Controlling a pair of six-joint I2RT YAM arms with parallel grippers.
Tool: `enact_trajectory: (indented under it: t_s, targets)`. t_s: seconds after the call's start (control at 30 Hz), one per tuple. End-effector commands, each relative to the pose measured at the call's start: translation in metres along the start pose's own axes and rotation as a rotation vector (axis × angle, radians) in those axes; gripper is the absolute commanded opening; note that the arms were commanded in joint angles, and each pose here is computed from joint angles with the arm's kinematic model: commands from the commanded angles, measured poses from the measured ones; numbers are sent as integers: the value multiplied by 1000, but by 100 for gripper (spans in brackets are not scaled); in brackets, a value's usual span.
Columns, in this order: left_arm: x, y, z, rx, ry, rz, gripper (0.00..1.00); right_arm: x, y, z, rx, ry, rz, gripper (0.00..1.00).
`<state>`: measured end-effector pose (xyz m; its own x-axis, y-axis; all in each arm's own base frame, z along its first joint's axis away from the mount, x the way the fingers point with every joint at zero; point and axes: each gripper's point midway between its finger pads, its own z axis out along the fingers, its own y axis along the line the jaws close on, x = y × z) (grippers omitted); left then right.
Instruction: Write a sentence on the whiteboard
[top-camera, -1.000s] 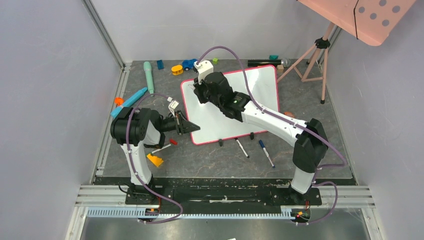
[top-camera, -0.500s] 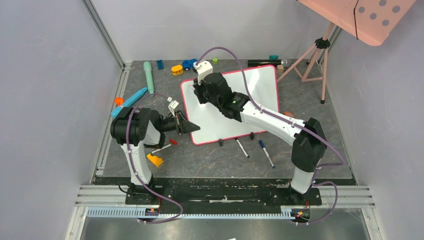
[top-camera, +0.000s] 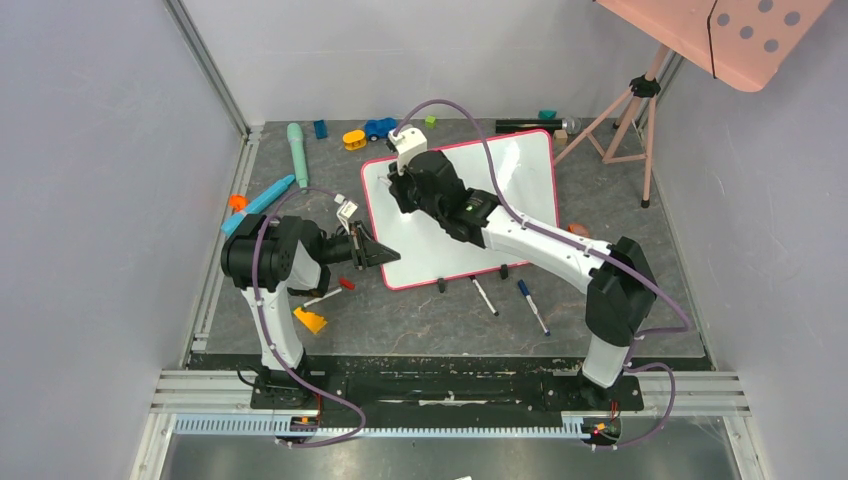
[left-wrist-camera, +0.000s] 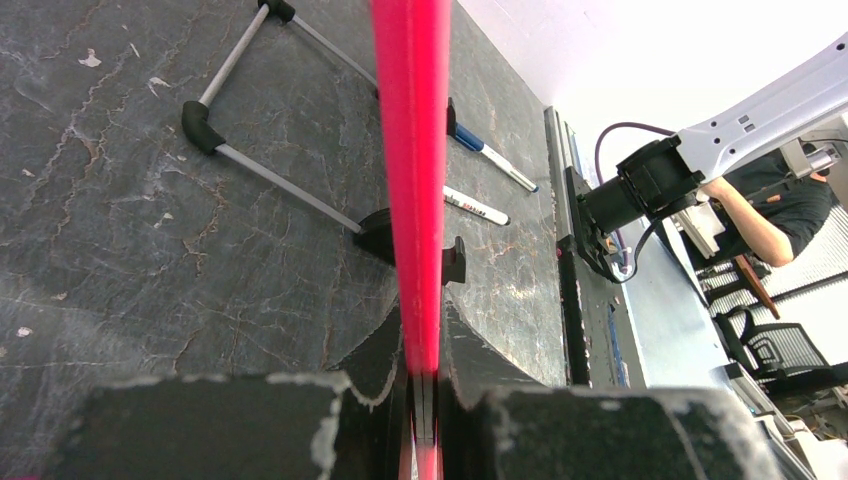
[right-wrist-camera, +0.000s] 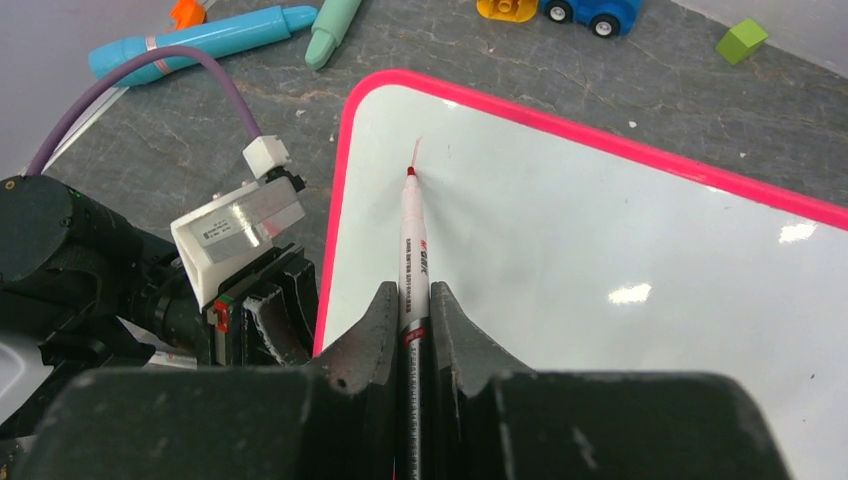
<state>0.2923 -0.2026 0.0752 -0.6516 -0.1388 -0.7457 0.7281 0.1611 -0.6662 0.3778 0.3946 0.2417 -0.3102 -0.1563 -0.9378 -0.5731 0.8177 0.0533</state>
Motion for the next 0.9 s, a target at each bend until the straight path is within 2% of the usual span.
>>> enact_trajectory:
  t_s: [0.0,0.33,0.87]
  targets:
    - [1,1,2,21,4,106,2,-2,-5,-10,13,-8,16,0]
    - [1,0,2,21,4,106,2,6,-5,-14,2,9,22,0]
    - [1,0,2,22,5,106,2,-51,0,-42,-49,-131,-10,0]
